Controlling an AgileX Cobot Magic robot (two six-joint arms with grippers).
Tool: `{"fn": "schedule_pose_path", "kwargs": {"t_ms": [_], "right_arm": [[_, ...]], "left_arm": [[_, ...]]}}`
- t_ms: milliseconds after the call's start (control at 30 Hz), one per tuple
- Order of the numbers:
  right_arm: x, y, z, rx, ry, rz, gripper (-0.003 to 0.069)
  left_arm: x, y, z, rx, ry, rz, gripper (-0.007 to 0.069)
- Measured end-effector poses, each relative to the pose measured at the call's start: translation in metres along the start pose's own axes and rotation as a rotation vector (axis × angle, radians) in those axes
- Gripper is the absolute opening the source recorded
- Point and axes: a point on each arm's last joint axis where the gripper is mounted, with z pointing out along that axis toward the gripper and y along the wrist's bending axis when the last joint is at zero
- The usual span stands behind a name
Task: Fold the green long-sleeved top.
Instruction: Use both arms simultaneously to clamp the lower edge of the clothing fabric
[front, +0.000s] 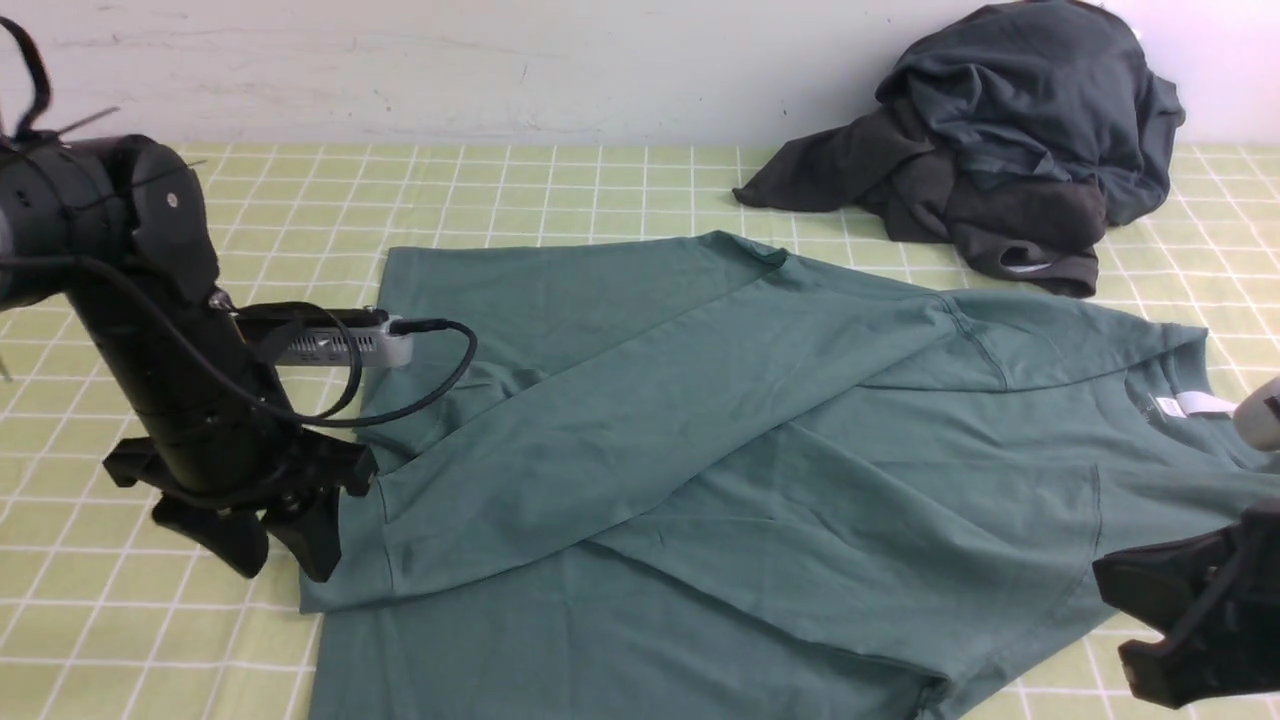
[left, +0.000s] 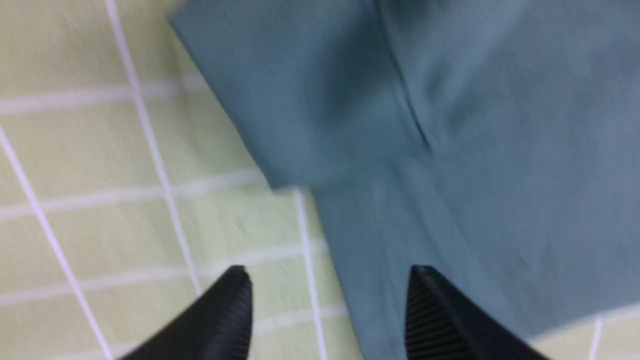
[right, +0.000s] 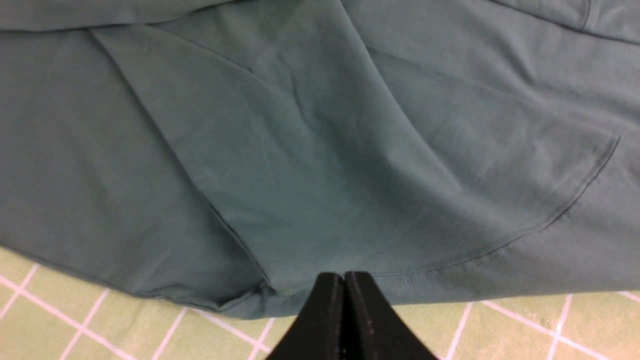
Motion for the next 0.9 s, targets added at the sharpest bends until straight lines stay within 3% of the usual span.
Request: {"fn": "schedule_pose_path", "kwargs": {"t_ms": [133, 200, 367, 433, 567, 667, 800, 900], "right_arm": [[0.000, 0.000, -0.001, -0.002, 0.000, 0.002, -0.0009], [0.000, 0.000, -0.001, -0.003, 0.001, 0.003, -0.0009], [0.000, 0.000, -0.001, -0.003, 0.001, 0.003, -0.0009], [0.000, 0.000, -0.001, -0.003, 0.001, 0.003, -0.0009], [0.000, 0.000, -0.001, -0.004, 0.001, 0.005, -0.0009], [0.001, 0.001, -0.001, -0.005, 0.005, -0.009, -0.0009], [0.001, 0.001, -0.001, -0.015, 0.006, -0.040, -0.0009], [0.001, 0.003, -0.001, -0.034, 0.007, -0.064, -0.0009]], "left_arm": [[0.036, -0.036, 0.003, -0.040, -0.042, 0.209, 0.0438], [0.065, -0.060, 0.024, -0.097, -0.065, 0.468, 0.0441], [0.097, -0.085, 0.067, -0.205, -0.011, 1.000, 0.0441], [0.102, -0.089, 0.080, -0.222, 0.009, 1.121, 0.0441], [0.103, -0.093, 0.090, -0.234, 0.052, 1.202, 0.0397], [0.103, -0.095, 0.090, -0.236, 0.062, 1.182, 0.0287], [0.098, -0.097, 0.086, -0.260, 0.024, 1.131, 0.0085], [0.094, -0.099, 0.078, -0.275, -0.028, 1.096, 0.0018]]}}
